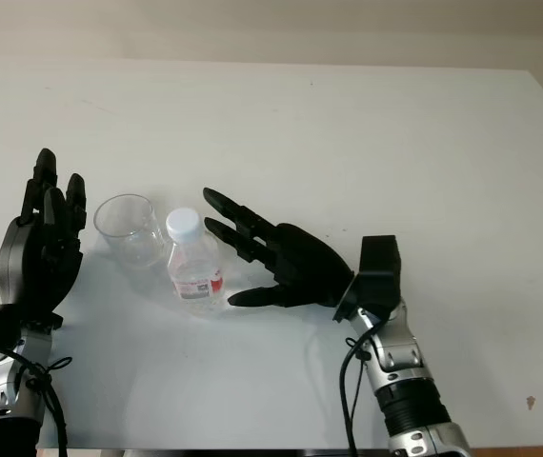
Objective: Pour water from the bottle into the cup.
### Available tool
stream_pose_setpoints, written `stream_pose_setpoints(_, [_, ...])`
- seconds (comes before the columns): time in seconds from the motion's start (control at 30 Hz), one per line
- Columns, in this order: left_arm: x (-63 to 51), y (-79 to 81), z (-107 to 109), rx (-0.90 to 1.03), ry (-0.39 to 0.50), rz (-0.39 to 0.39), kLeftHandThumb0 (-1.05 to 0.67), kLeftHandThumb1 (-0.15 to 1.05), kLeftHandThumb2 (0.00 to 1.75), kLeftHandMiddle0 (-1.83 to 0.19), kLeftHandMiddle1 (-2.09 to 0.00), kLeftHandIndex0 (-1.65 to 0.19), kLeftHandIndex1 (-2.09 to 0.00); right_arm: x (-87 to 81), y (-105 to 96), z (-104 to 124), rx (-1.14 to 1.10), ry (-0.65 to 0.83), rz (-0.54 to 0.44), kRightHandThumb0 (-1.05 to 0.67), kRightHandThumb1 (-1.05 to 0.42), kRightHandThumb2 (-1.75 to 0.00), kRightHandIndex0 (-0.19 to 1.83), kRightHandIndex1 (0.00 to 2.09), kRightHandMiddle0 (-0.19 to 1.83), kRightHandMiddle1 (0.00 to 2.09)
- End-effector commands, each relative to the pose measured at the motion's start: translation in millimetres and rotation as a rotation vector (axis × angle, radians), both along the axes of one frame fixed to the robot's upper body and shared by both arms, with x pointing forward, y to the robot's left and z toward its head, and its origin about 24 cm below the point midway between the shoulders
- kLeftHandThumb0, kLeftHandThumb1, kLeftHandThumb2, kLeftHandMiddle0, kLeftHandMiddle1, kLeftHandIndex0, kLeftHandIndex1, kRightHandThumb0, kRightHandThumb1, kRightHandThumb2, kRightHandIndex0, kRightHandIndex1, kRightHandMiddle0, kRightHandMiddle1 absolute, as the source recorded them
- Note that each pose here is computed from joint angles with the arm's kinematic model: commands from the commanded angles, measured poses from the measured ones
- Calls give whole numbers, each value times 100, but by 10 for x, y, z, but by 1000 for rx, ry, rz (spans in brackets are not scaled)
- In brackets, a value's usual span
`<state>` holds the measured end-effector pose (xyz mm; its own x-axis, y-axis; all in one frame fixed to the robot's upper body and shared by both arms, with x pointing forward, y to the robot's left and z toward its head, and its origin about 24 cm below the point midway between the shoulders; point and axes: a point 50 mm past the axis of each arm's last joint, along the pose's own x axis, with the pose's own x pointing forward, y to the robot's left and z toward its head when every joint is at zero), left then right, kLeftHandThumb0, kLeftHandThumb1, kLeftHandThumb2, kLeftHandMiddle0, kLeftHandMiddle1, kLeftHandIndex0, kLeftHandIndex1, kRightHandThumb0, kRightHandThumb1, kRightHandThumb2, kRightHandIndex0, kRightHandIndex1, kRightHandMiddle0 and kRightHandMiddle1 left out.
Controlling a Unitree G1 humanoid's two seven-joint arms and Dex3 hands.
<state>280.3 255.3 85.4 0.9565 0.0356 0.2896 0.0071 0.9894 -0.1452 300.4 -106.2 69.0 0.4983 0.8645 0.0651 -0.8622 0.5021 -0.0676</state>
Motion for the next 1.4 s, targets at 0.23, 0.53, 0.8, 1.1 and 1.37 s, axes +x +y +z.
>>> stream_pose_setpoints(0.23, [-13,18,59,19,-26,10,-78,105,49,12,-6,14,-6,60,165,-42,-29,57,55,-80,-87,-6,29,19,23,21])
stream_pose_setpoints(0.53, [-24,6,73,28,-33,10,-79,105,47,12,-5,15,-5,113,252,-41,-35,66,103,-81,-85,-5,28,99,10,113])
stream_pose_setpoints(0.8, [-21,-5,72,21,-33,11,-79,105,46,12,-6,15,-6,139,290,-42,-56,57,159,-79,-85,-5,21,122,7,129])
stream_pose_setpoints(1.1, [-19,-2,68,20,-28,23,-79,105,45,11,-6,13,-7,141,365,-14,-63,82,226,-79,-83,-5,17,113,4,121])
stream_pose_setpoints(1.37, [-27,-4,66,18,-33,24,-79,105,46,12,-5,14,-6,97,480,61,-127,12,350,-84,-85,-6,19,64,1,95])
